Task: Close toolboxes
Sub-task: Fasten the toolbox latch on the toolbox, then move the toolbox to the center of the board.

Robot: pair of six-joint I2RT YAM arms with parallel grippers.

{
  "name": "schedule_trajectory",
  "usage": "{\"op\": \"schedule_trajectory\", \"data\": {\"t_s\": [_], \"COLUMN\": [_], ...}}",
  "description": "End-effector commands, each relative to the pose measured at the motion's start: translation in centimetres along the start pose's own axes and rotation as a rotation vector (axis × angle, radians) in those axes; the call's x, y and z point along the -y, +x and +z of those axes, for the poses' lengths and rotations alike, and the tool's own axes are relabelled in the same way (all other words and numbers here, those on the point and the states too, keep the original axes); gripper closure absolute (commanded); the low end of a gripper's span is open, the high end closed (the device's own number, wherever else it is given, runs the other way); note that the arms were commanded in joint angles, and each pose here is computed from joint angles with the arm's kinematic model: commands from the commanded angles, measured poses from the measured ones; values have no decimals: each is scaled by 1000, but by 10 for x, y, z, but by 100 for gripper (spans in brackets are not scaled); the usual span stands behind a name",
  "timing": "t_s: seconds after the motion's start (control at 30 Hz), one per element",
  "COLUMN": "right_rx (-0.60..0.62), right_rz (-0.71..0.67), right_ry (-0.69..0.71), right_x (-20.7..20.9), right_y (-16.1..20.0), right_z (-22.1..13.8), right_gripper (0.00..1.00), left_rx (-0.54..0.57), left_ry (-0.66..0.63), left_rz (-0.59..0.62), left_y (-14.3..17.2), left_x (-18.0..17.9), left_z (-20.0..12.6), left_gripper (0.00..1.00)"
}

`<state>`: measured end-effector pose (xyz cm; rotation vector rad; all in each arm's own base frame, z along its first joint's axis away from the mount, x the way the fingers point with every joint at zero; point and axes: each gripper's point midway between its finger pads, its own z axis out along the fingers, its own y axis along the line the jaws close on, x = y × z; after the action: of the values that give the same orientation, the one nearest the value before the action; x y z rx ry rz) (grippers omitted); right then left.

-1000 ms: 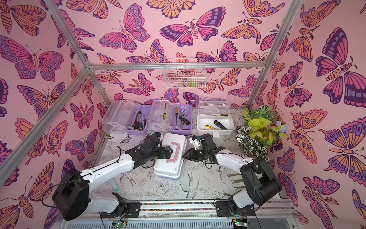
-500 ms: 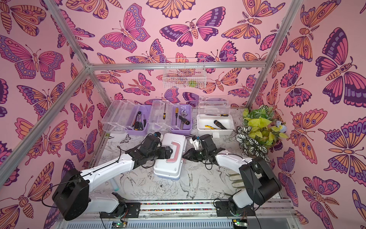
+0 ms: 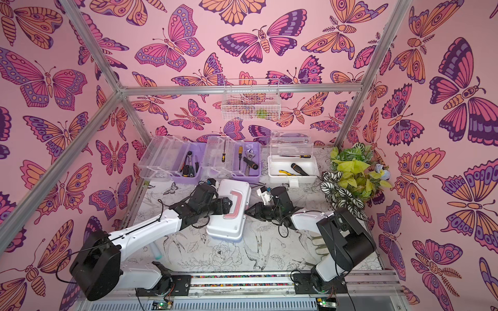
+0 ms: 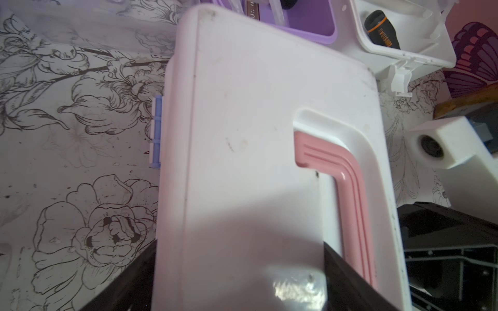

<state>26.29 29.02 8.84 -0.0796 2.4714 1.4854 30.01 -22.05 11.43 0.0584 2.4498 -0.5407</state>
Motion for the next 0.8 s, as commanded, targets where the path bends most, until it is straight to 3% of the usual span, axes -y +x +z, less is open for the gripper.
{"op": "schedule_trajectory", "data": {"t_s": [0.0, 0.33, 0.77], "right_rx": [-72, -1, 175], "right_rz": [-91, -255, -209], "right_ry": [-59, 296, 443], "right_x": [-30, -32, -29], "right_y": [14, -32, -87], "right_z": [12, -51, -124], "right_gripper": [69, 64, 63], "left_rx": [-257, -255, -300], "left_ry": [-31, -314, -413], "left_rz": [11, 66, 50], "left_y": [71, 30, 10], "left_x": [-15, -98, -164], "left_z": [7, -26, -38], "left_gripper": [18, 26, 23]}}
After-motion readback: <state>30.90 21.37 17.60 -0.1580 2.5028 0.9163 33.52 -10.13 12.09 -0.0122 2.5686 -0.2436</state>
